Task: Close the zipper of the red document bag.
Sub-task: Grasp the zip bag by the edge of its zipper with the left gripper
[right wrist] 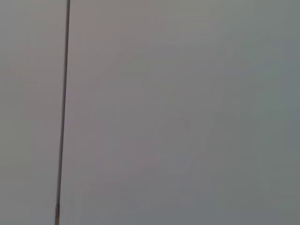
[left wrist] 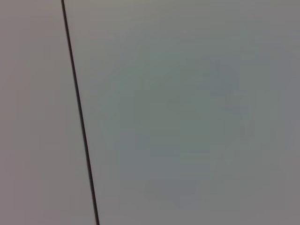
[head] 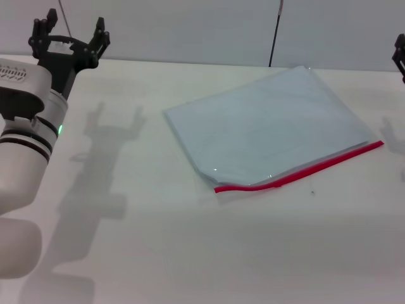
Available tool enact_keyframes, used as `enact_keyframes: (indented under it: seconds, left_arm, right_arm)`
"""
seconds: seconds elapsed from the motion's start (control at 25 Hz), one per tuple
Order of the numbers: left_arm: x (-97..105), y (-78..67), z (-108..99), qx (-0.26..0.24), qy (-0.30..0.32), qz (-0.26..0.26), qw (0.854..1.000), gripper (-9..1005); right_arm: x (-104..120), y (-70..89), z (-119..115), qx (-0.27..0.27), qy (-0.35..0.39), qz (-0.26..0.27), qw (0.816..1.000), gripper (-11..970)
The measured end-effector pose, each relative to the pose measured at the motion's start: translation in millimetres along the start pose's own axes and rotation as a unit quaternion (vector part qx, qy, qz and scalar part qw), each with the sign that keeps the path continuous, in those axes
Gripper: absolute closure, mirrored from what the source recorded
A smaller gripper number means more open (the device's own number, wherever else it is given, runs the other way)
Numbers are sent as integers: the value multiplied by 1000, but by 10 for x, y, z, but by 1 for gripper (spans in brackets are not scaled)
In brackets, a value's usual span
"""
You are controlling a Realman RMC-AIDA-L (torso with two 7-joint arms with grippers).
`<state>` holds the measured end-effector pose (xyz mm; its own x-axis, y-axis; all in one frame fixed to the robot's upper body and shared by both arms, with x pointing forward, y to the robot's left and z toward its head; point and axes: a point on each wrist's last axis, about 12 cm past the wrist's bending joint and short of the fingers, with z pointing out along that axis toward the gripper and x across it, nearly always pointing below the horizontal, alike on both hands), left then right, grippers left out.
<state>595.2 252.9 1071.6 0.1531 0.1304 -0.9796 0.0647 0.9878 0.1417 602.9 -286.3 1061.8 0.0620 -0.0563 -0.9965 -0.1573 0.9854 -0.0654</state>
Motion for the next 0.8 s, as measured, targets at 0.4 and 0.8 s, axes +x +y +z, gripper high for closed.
enact_keyframes:
  seconds: [0.4,0.8]
  left_arm:
    - [14,-13,14,3,9,0,1000,104]
    - [7,-19,24,4,8,1,1000,105]
  right_arm:
    - [6,17,24,-1,7,1,1000,251]
    - [-3,10,34,-1,6,0,1000,252]
